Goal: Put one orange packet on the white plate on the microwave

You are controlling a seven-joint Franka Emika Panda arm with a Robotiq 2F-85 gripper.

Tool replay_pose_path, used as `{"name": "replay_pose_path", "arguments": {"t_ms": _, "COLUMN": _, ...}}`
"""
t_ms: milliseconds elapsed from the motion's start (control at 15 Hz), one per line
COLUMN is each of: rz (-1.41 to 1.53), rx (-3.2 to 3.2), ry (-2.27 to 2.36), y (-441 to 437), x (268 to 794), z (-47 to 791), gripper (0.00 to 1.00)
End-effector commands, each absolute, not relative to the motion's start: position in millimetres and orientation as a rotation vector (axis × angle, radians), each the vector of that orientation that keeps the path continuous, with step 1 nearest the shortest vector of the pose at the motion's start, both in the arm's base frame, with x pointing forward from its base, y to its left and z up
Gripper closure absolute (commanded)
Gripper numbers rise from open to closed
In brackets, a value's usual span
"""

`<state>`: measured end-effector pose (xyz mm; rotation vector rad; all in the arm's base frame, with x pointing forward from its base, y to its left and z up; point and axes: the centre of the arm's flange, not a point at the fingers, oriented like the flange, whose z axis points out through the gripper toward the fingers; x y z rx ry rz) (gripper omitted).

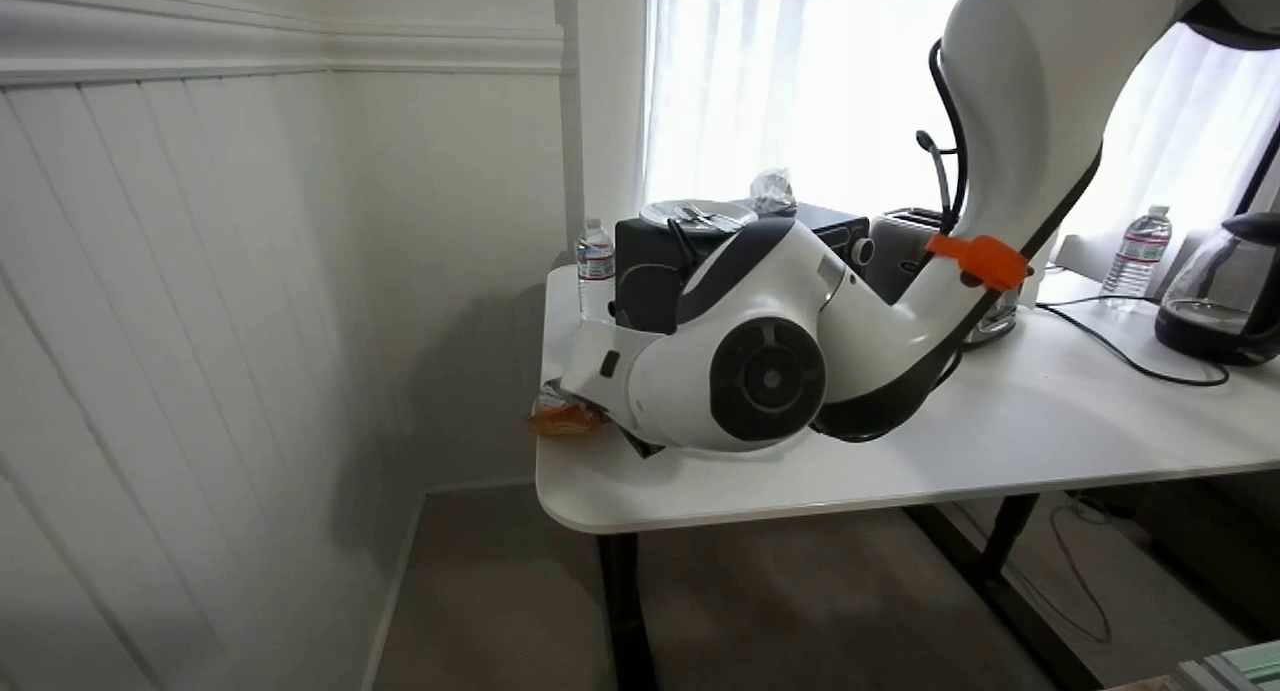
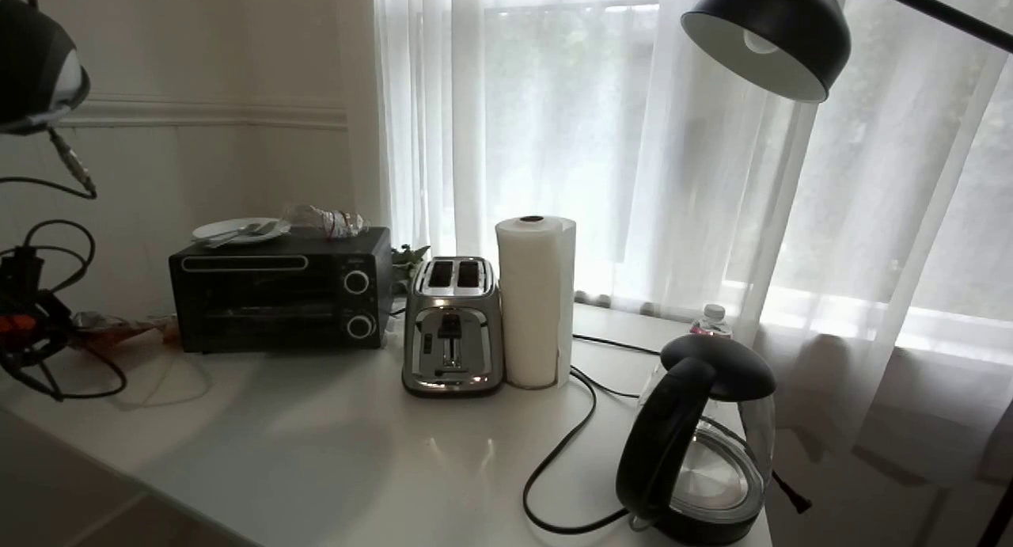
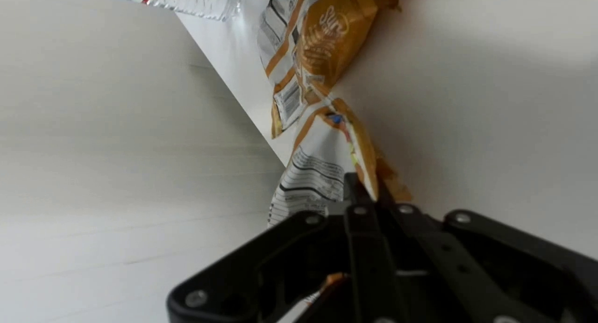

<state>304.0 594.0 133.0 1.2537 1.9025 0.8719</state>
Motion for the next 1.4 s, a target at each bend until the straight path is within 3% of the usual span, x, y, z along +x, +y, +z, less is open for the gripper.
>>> {"name": "replay_pose_path", "arguments": {"t_ms": 0, "rz": 0.859, "rx": 1.394, "ry": 1.822, "y": 599.5, "x": 290.0, "z": 171.2, "gripper": 0.94}}
{"name": "replay_pose_path", "arguments": {"t_ms": 733, "rz": 0.74, "rx": 1.872, "ry": 1.654, "y": 588.0, "x": 295.7, "z": 264.7, "gripper": 0.96}}
{"name": "replay_pose_path", "arguments": {"t_ms": 1333, "rz": 1.014, "rx": 2.022, "ry": 1.405, "y": 601.3, "x": 311.1, "z": 345.7, "gripper": 0.96}}
